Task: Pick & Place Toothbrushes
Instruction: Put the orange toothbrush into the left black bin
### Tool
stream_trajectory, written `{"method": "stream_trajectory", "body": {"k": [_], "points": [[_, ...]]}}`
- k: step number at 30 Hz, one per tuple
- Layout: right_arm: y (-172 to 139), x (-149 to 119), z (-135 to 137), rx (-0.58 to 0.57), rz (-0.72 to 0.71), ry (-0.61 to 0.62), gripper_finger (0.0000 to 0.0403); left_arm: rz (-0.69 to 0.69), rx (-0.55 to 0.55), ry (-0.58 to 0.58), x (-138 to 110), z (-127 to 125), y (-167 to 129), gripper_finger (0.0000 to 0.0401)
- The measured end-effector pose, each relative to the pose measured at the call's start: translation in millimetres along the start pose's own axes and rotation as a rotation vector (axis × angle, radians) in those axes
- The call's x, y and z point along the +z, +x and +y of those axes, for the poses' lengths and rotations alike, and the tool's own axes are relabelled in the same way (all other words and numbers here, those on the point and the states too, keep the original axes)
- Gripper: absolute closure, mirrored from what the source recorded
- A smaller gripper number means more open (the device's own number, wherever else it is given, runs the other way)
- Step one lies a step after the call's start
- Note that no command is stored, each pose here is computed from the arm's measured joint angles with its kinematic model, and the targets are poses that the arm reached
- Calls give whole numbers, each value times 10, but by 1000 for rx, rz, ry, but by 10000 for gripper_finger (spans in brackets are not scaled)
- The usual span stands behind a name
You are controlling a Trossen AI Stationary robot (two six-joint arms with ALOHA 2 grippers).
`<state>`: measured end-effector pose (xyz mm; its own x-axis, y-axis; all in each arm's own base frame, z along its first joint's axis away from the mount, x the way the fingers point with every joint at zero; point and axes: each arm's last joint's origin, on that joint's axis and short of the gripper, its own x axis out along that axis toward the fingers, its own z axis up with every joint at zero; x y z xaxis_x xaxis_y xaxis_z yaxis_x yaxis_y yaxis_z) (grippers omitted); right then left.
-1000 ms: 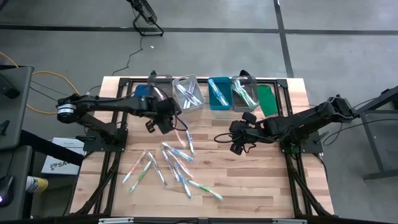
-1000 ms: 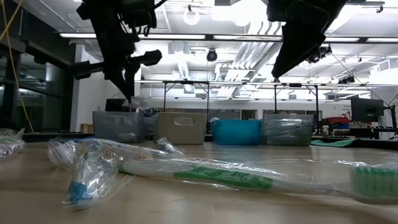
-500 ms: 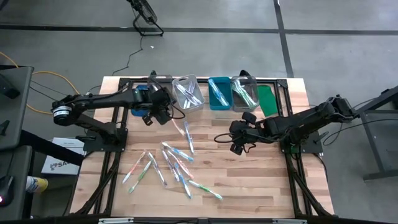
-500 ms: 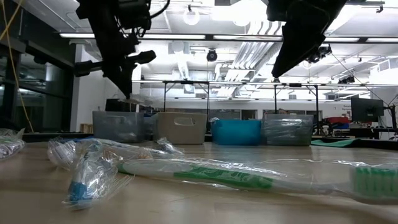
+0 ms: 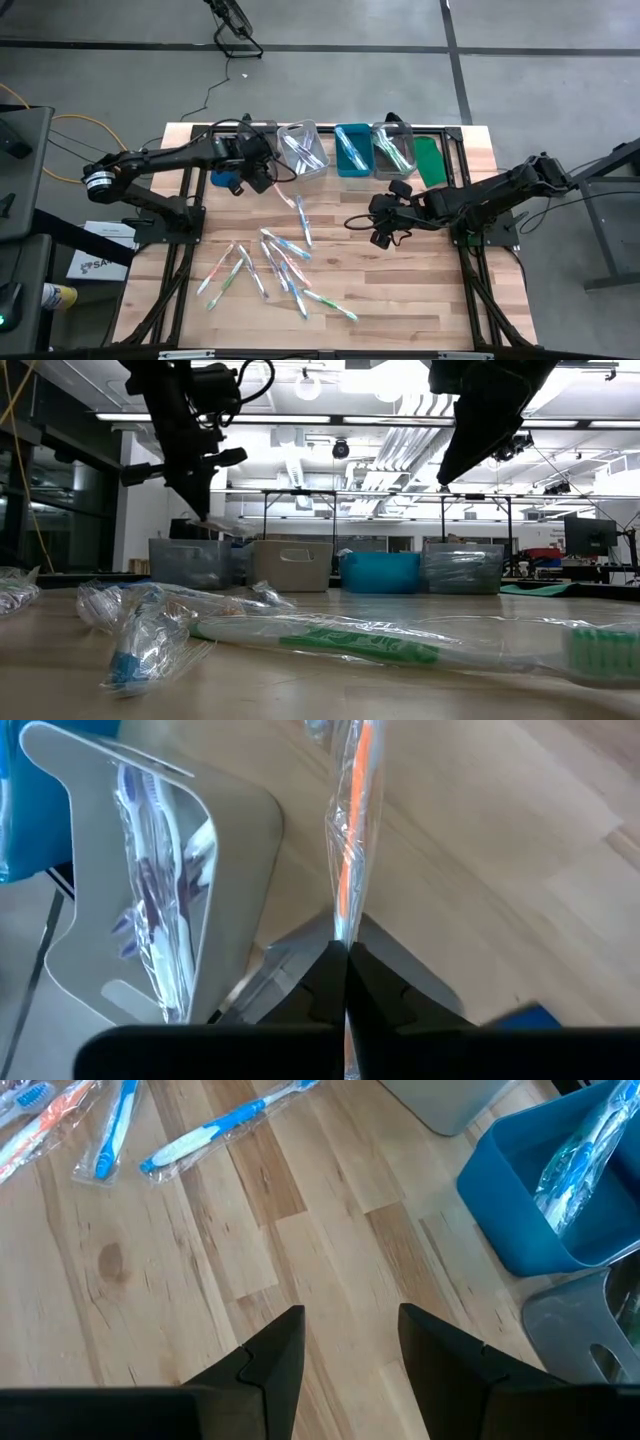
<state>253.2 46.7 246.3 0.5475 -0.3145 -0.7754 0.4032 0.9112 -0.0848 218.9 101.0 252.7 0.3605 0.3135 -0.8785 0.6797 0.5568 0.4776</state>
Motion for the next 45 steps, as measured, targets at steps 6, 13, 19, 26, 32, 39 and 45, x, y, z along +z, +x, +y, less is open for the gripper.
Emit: {"method": "stream_trajectory", "body": {"k": [6,13,19,26,32,39,45], "points": [[0,0,0,0,0,0,248,28,-6,4,-8,73,-136,401],[0,4,2,2,-4,2,248,56,63,42,-88,296,-424,401],[0,6,3,3,-6,3,248,113,107,65,-359,438,-539,401],[0,7,4,4,-7,2,248,157,79,68,-809,475,-517,401],[0,25,13,12,-25,-7,248,155,70,104,-1025,520,-409,401],[-1,40,21,20,-39,-5,248,182,-22,174,-1123,559,-156,401],[-1,42,22,21,-41,-4,248,218,-99,207,-1177,583,67,401]]}}
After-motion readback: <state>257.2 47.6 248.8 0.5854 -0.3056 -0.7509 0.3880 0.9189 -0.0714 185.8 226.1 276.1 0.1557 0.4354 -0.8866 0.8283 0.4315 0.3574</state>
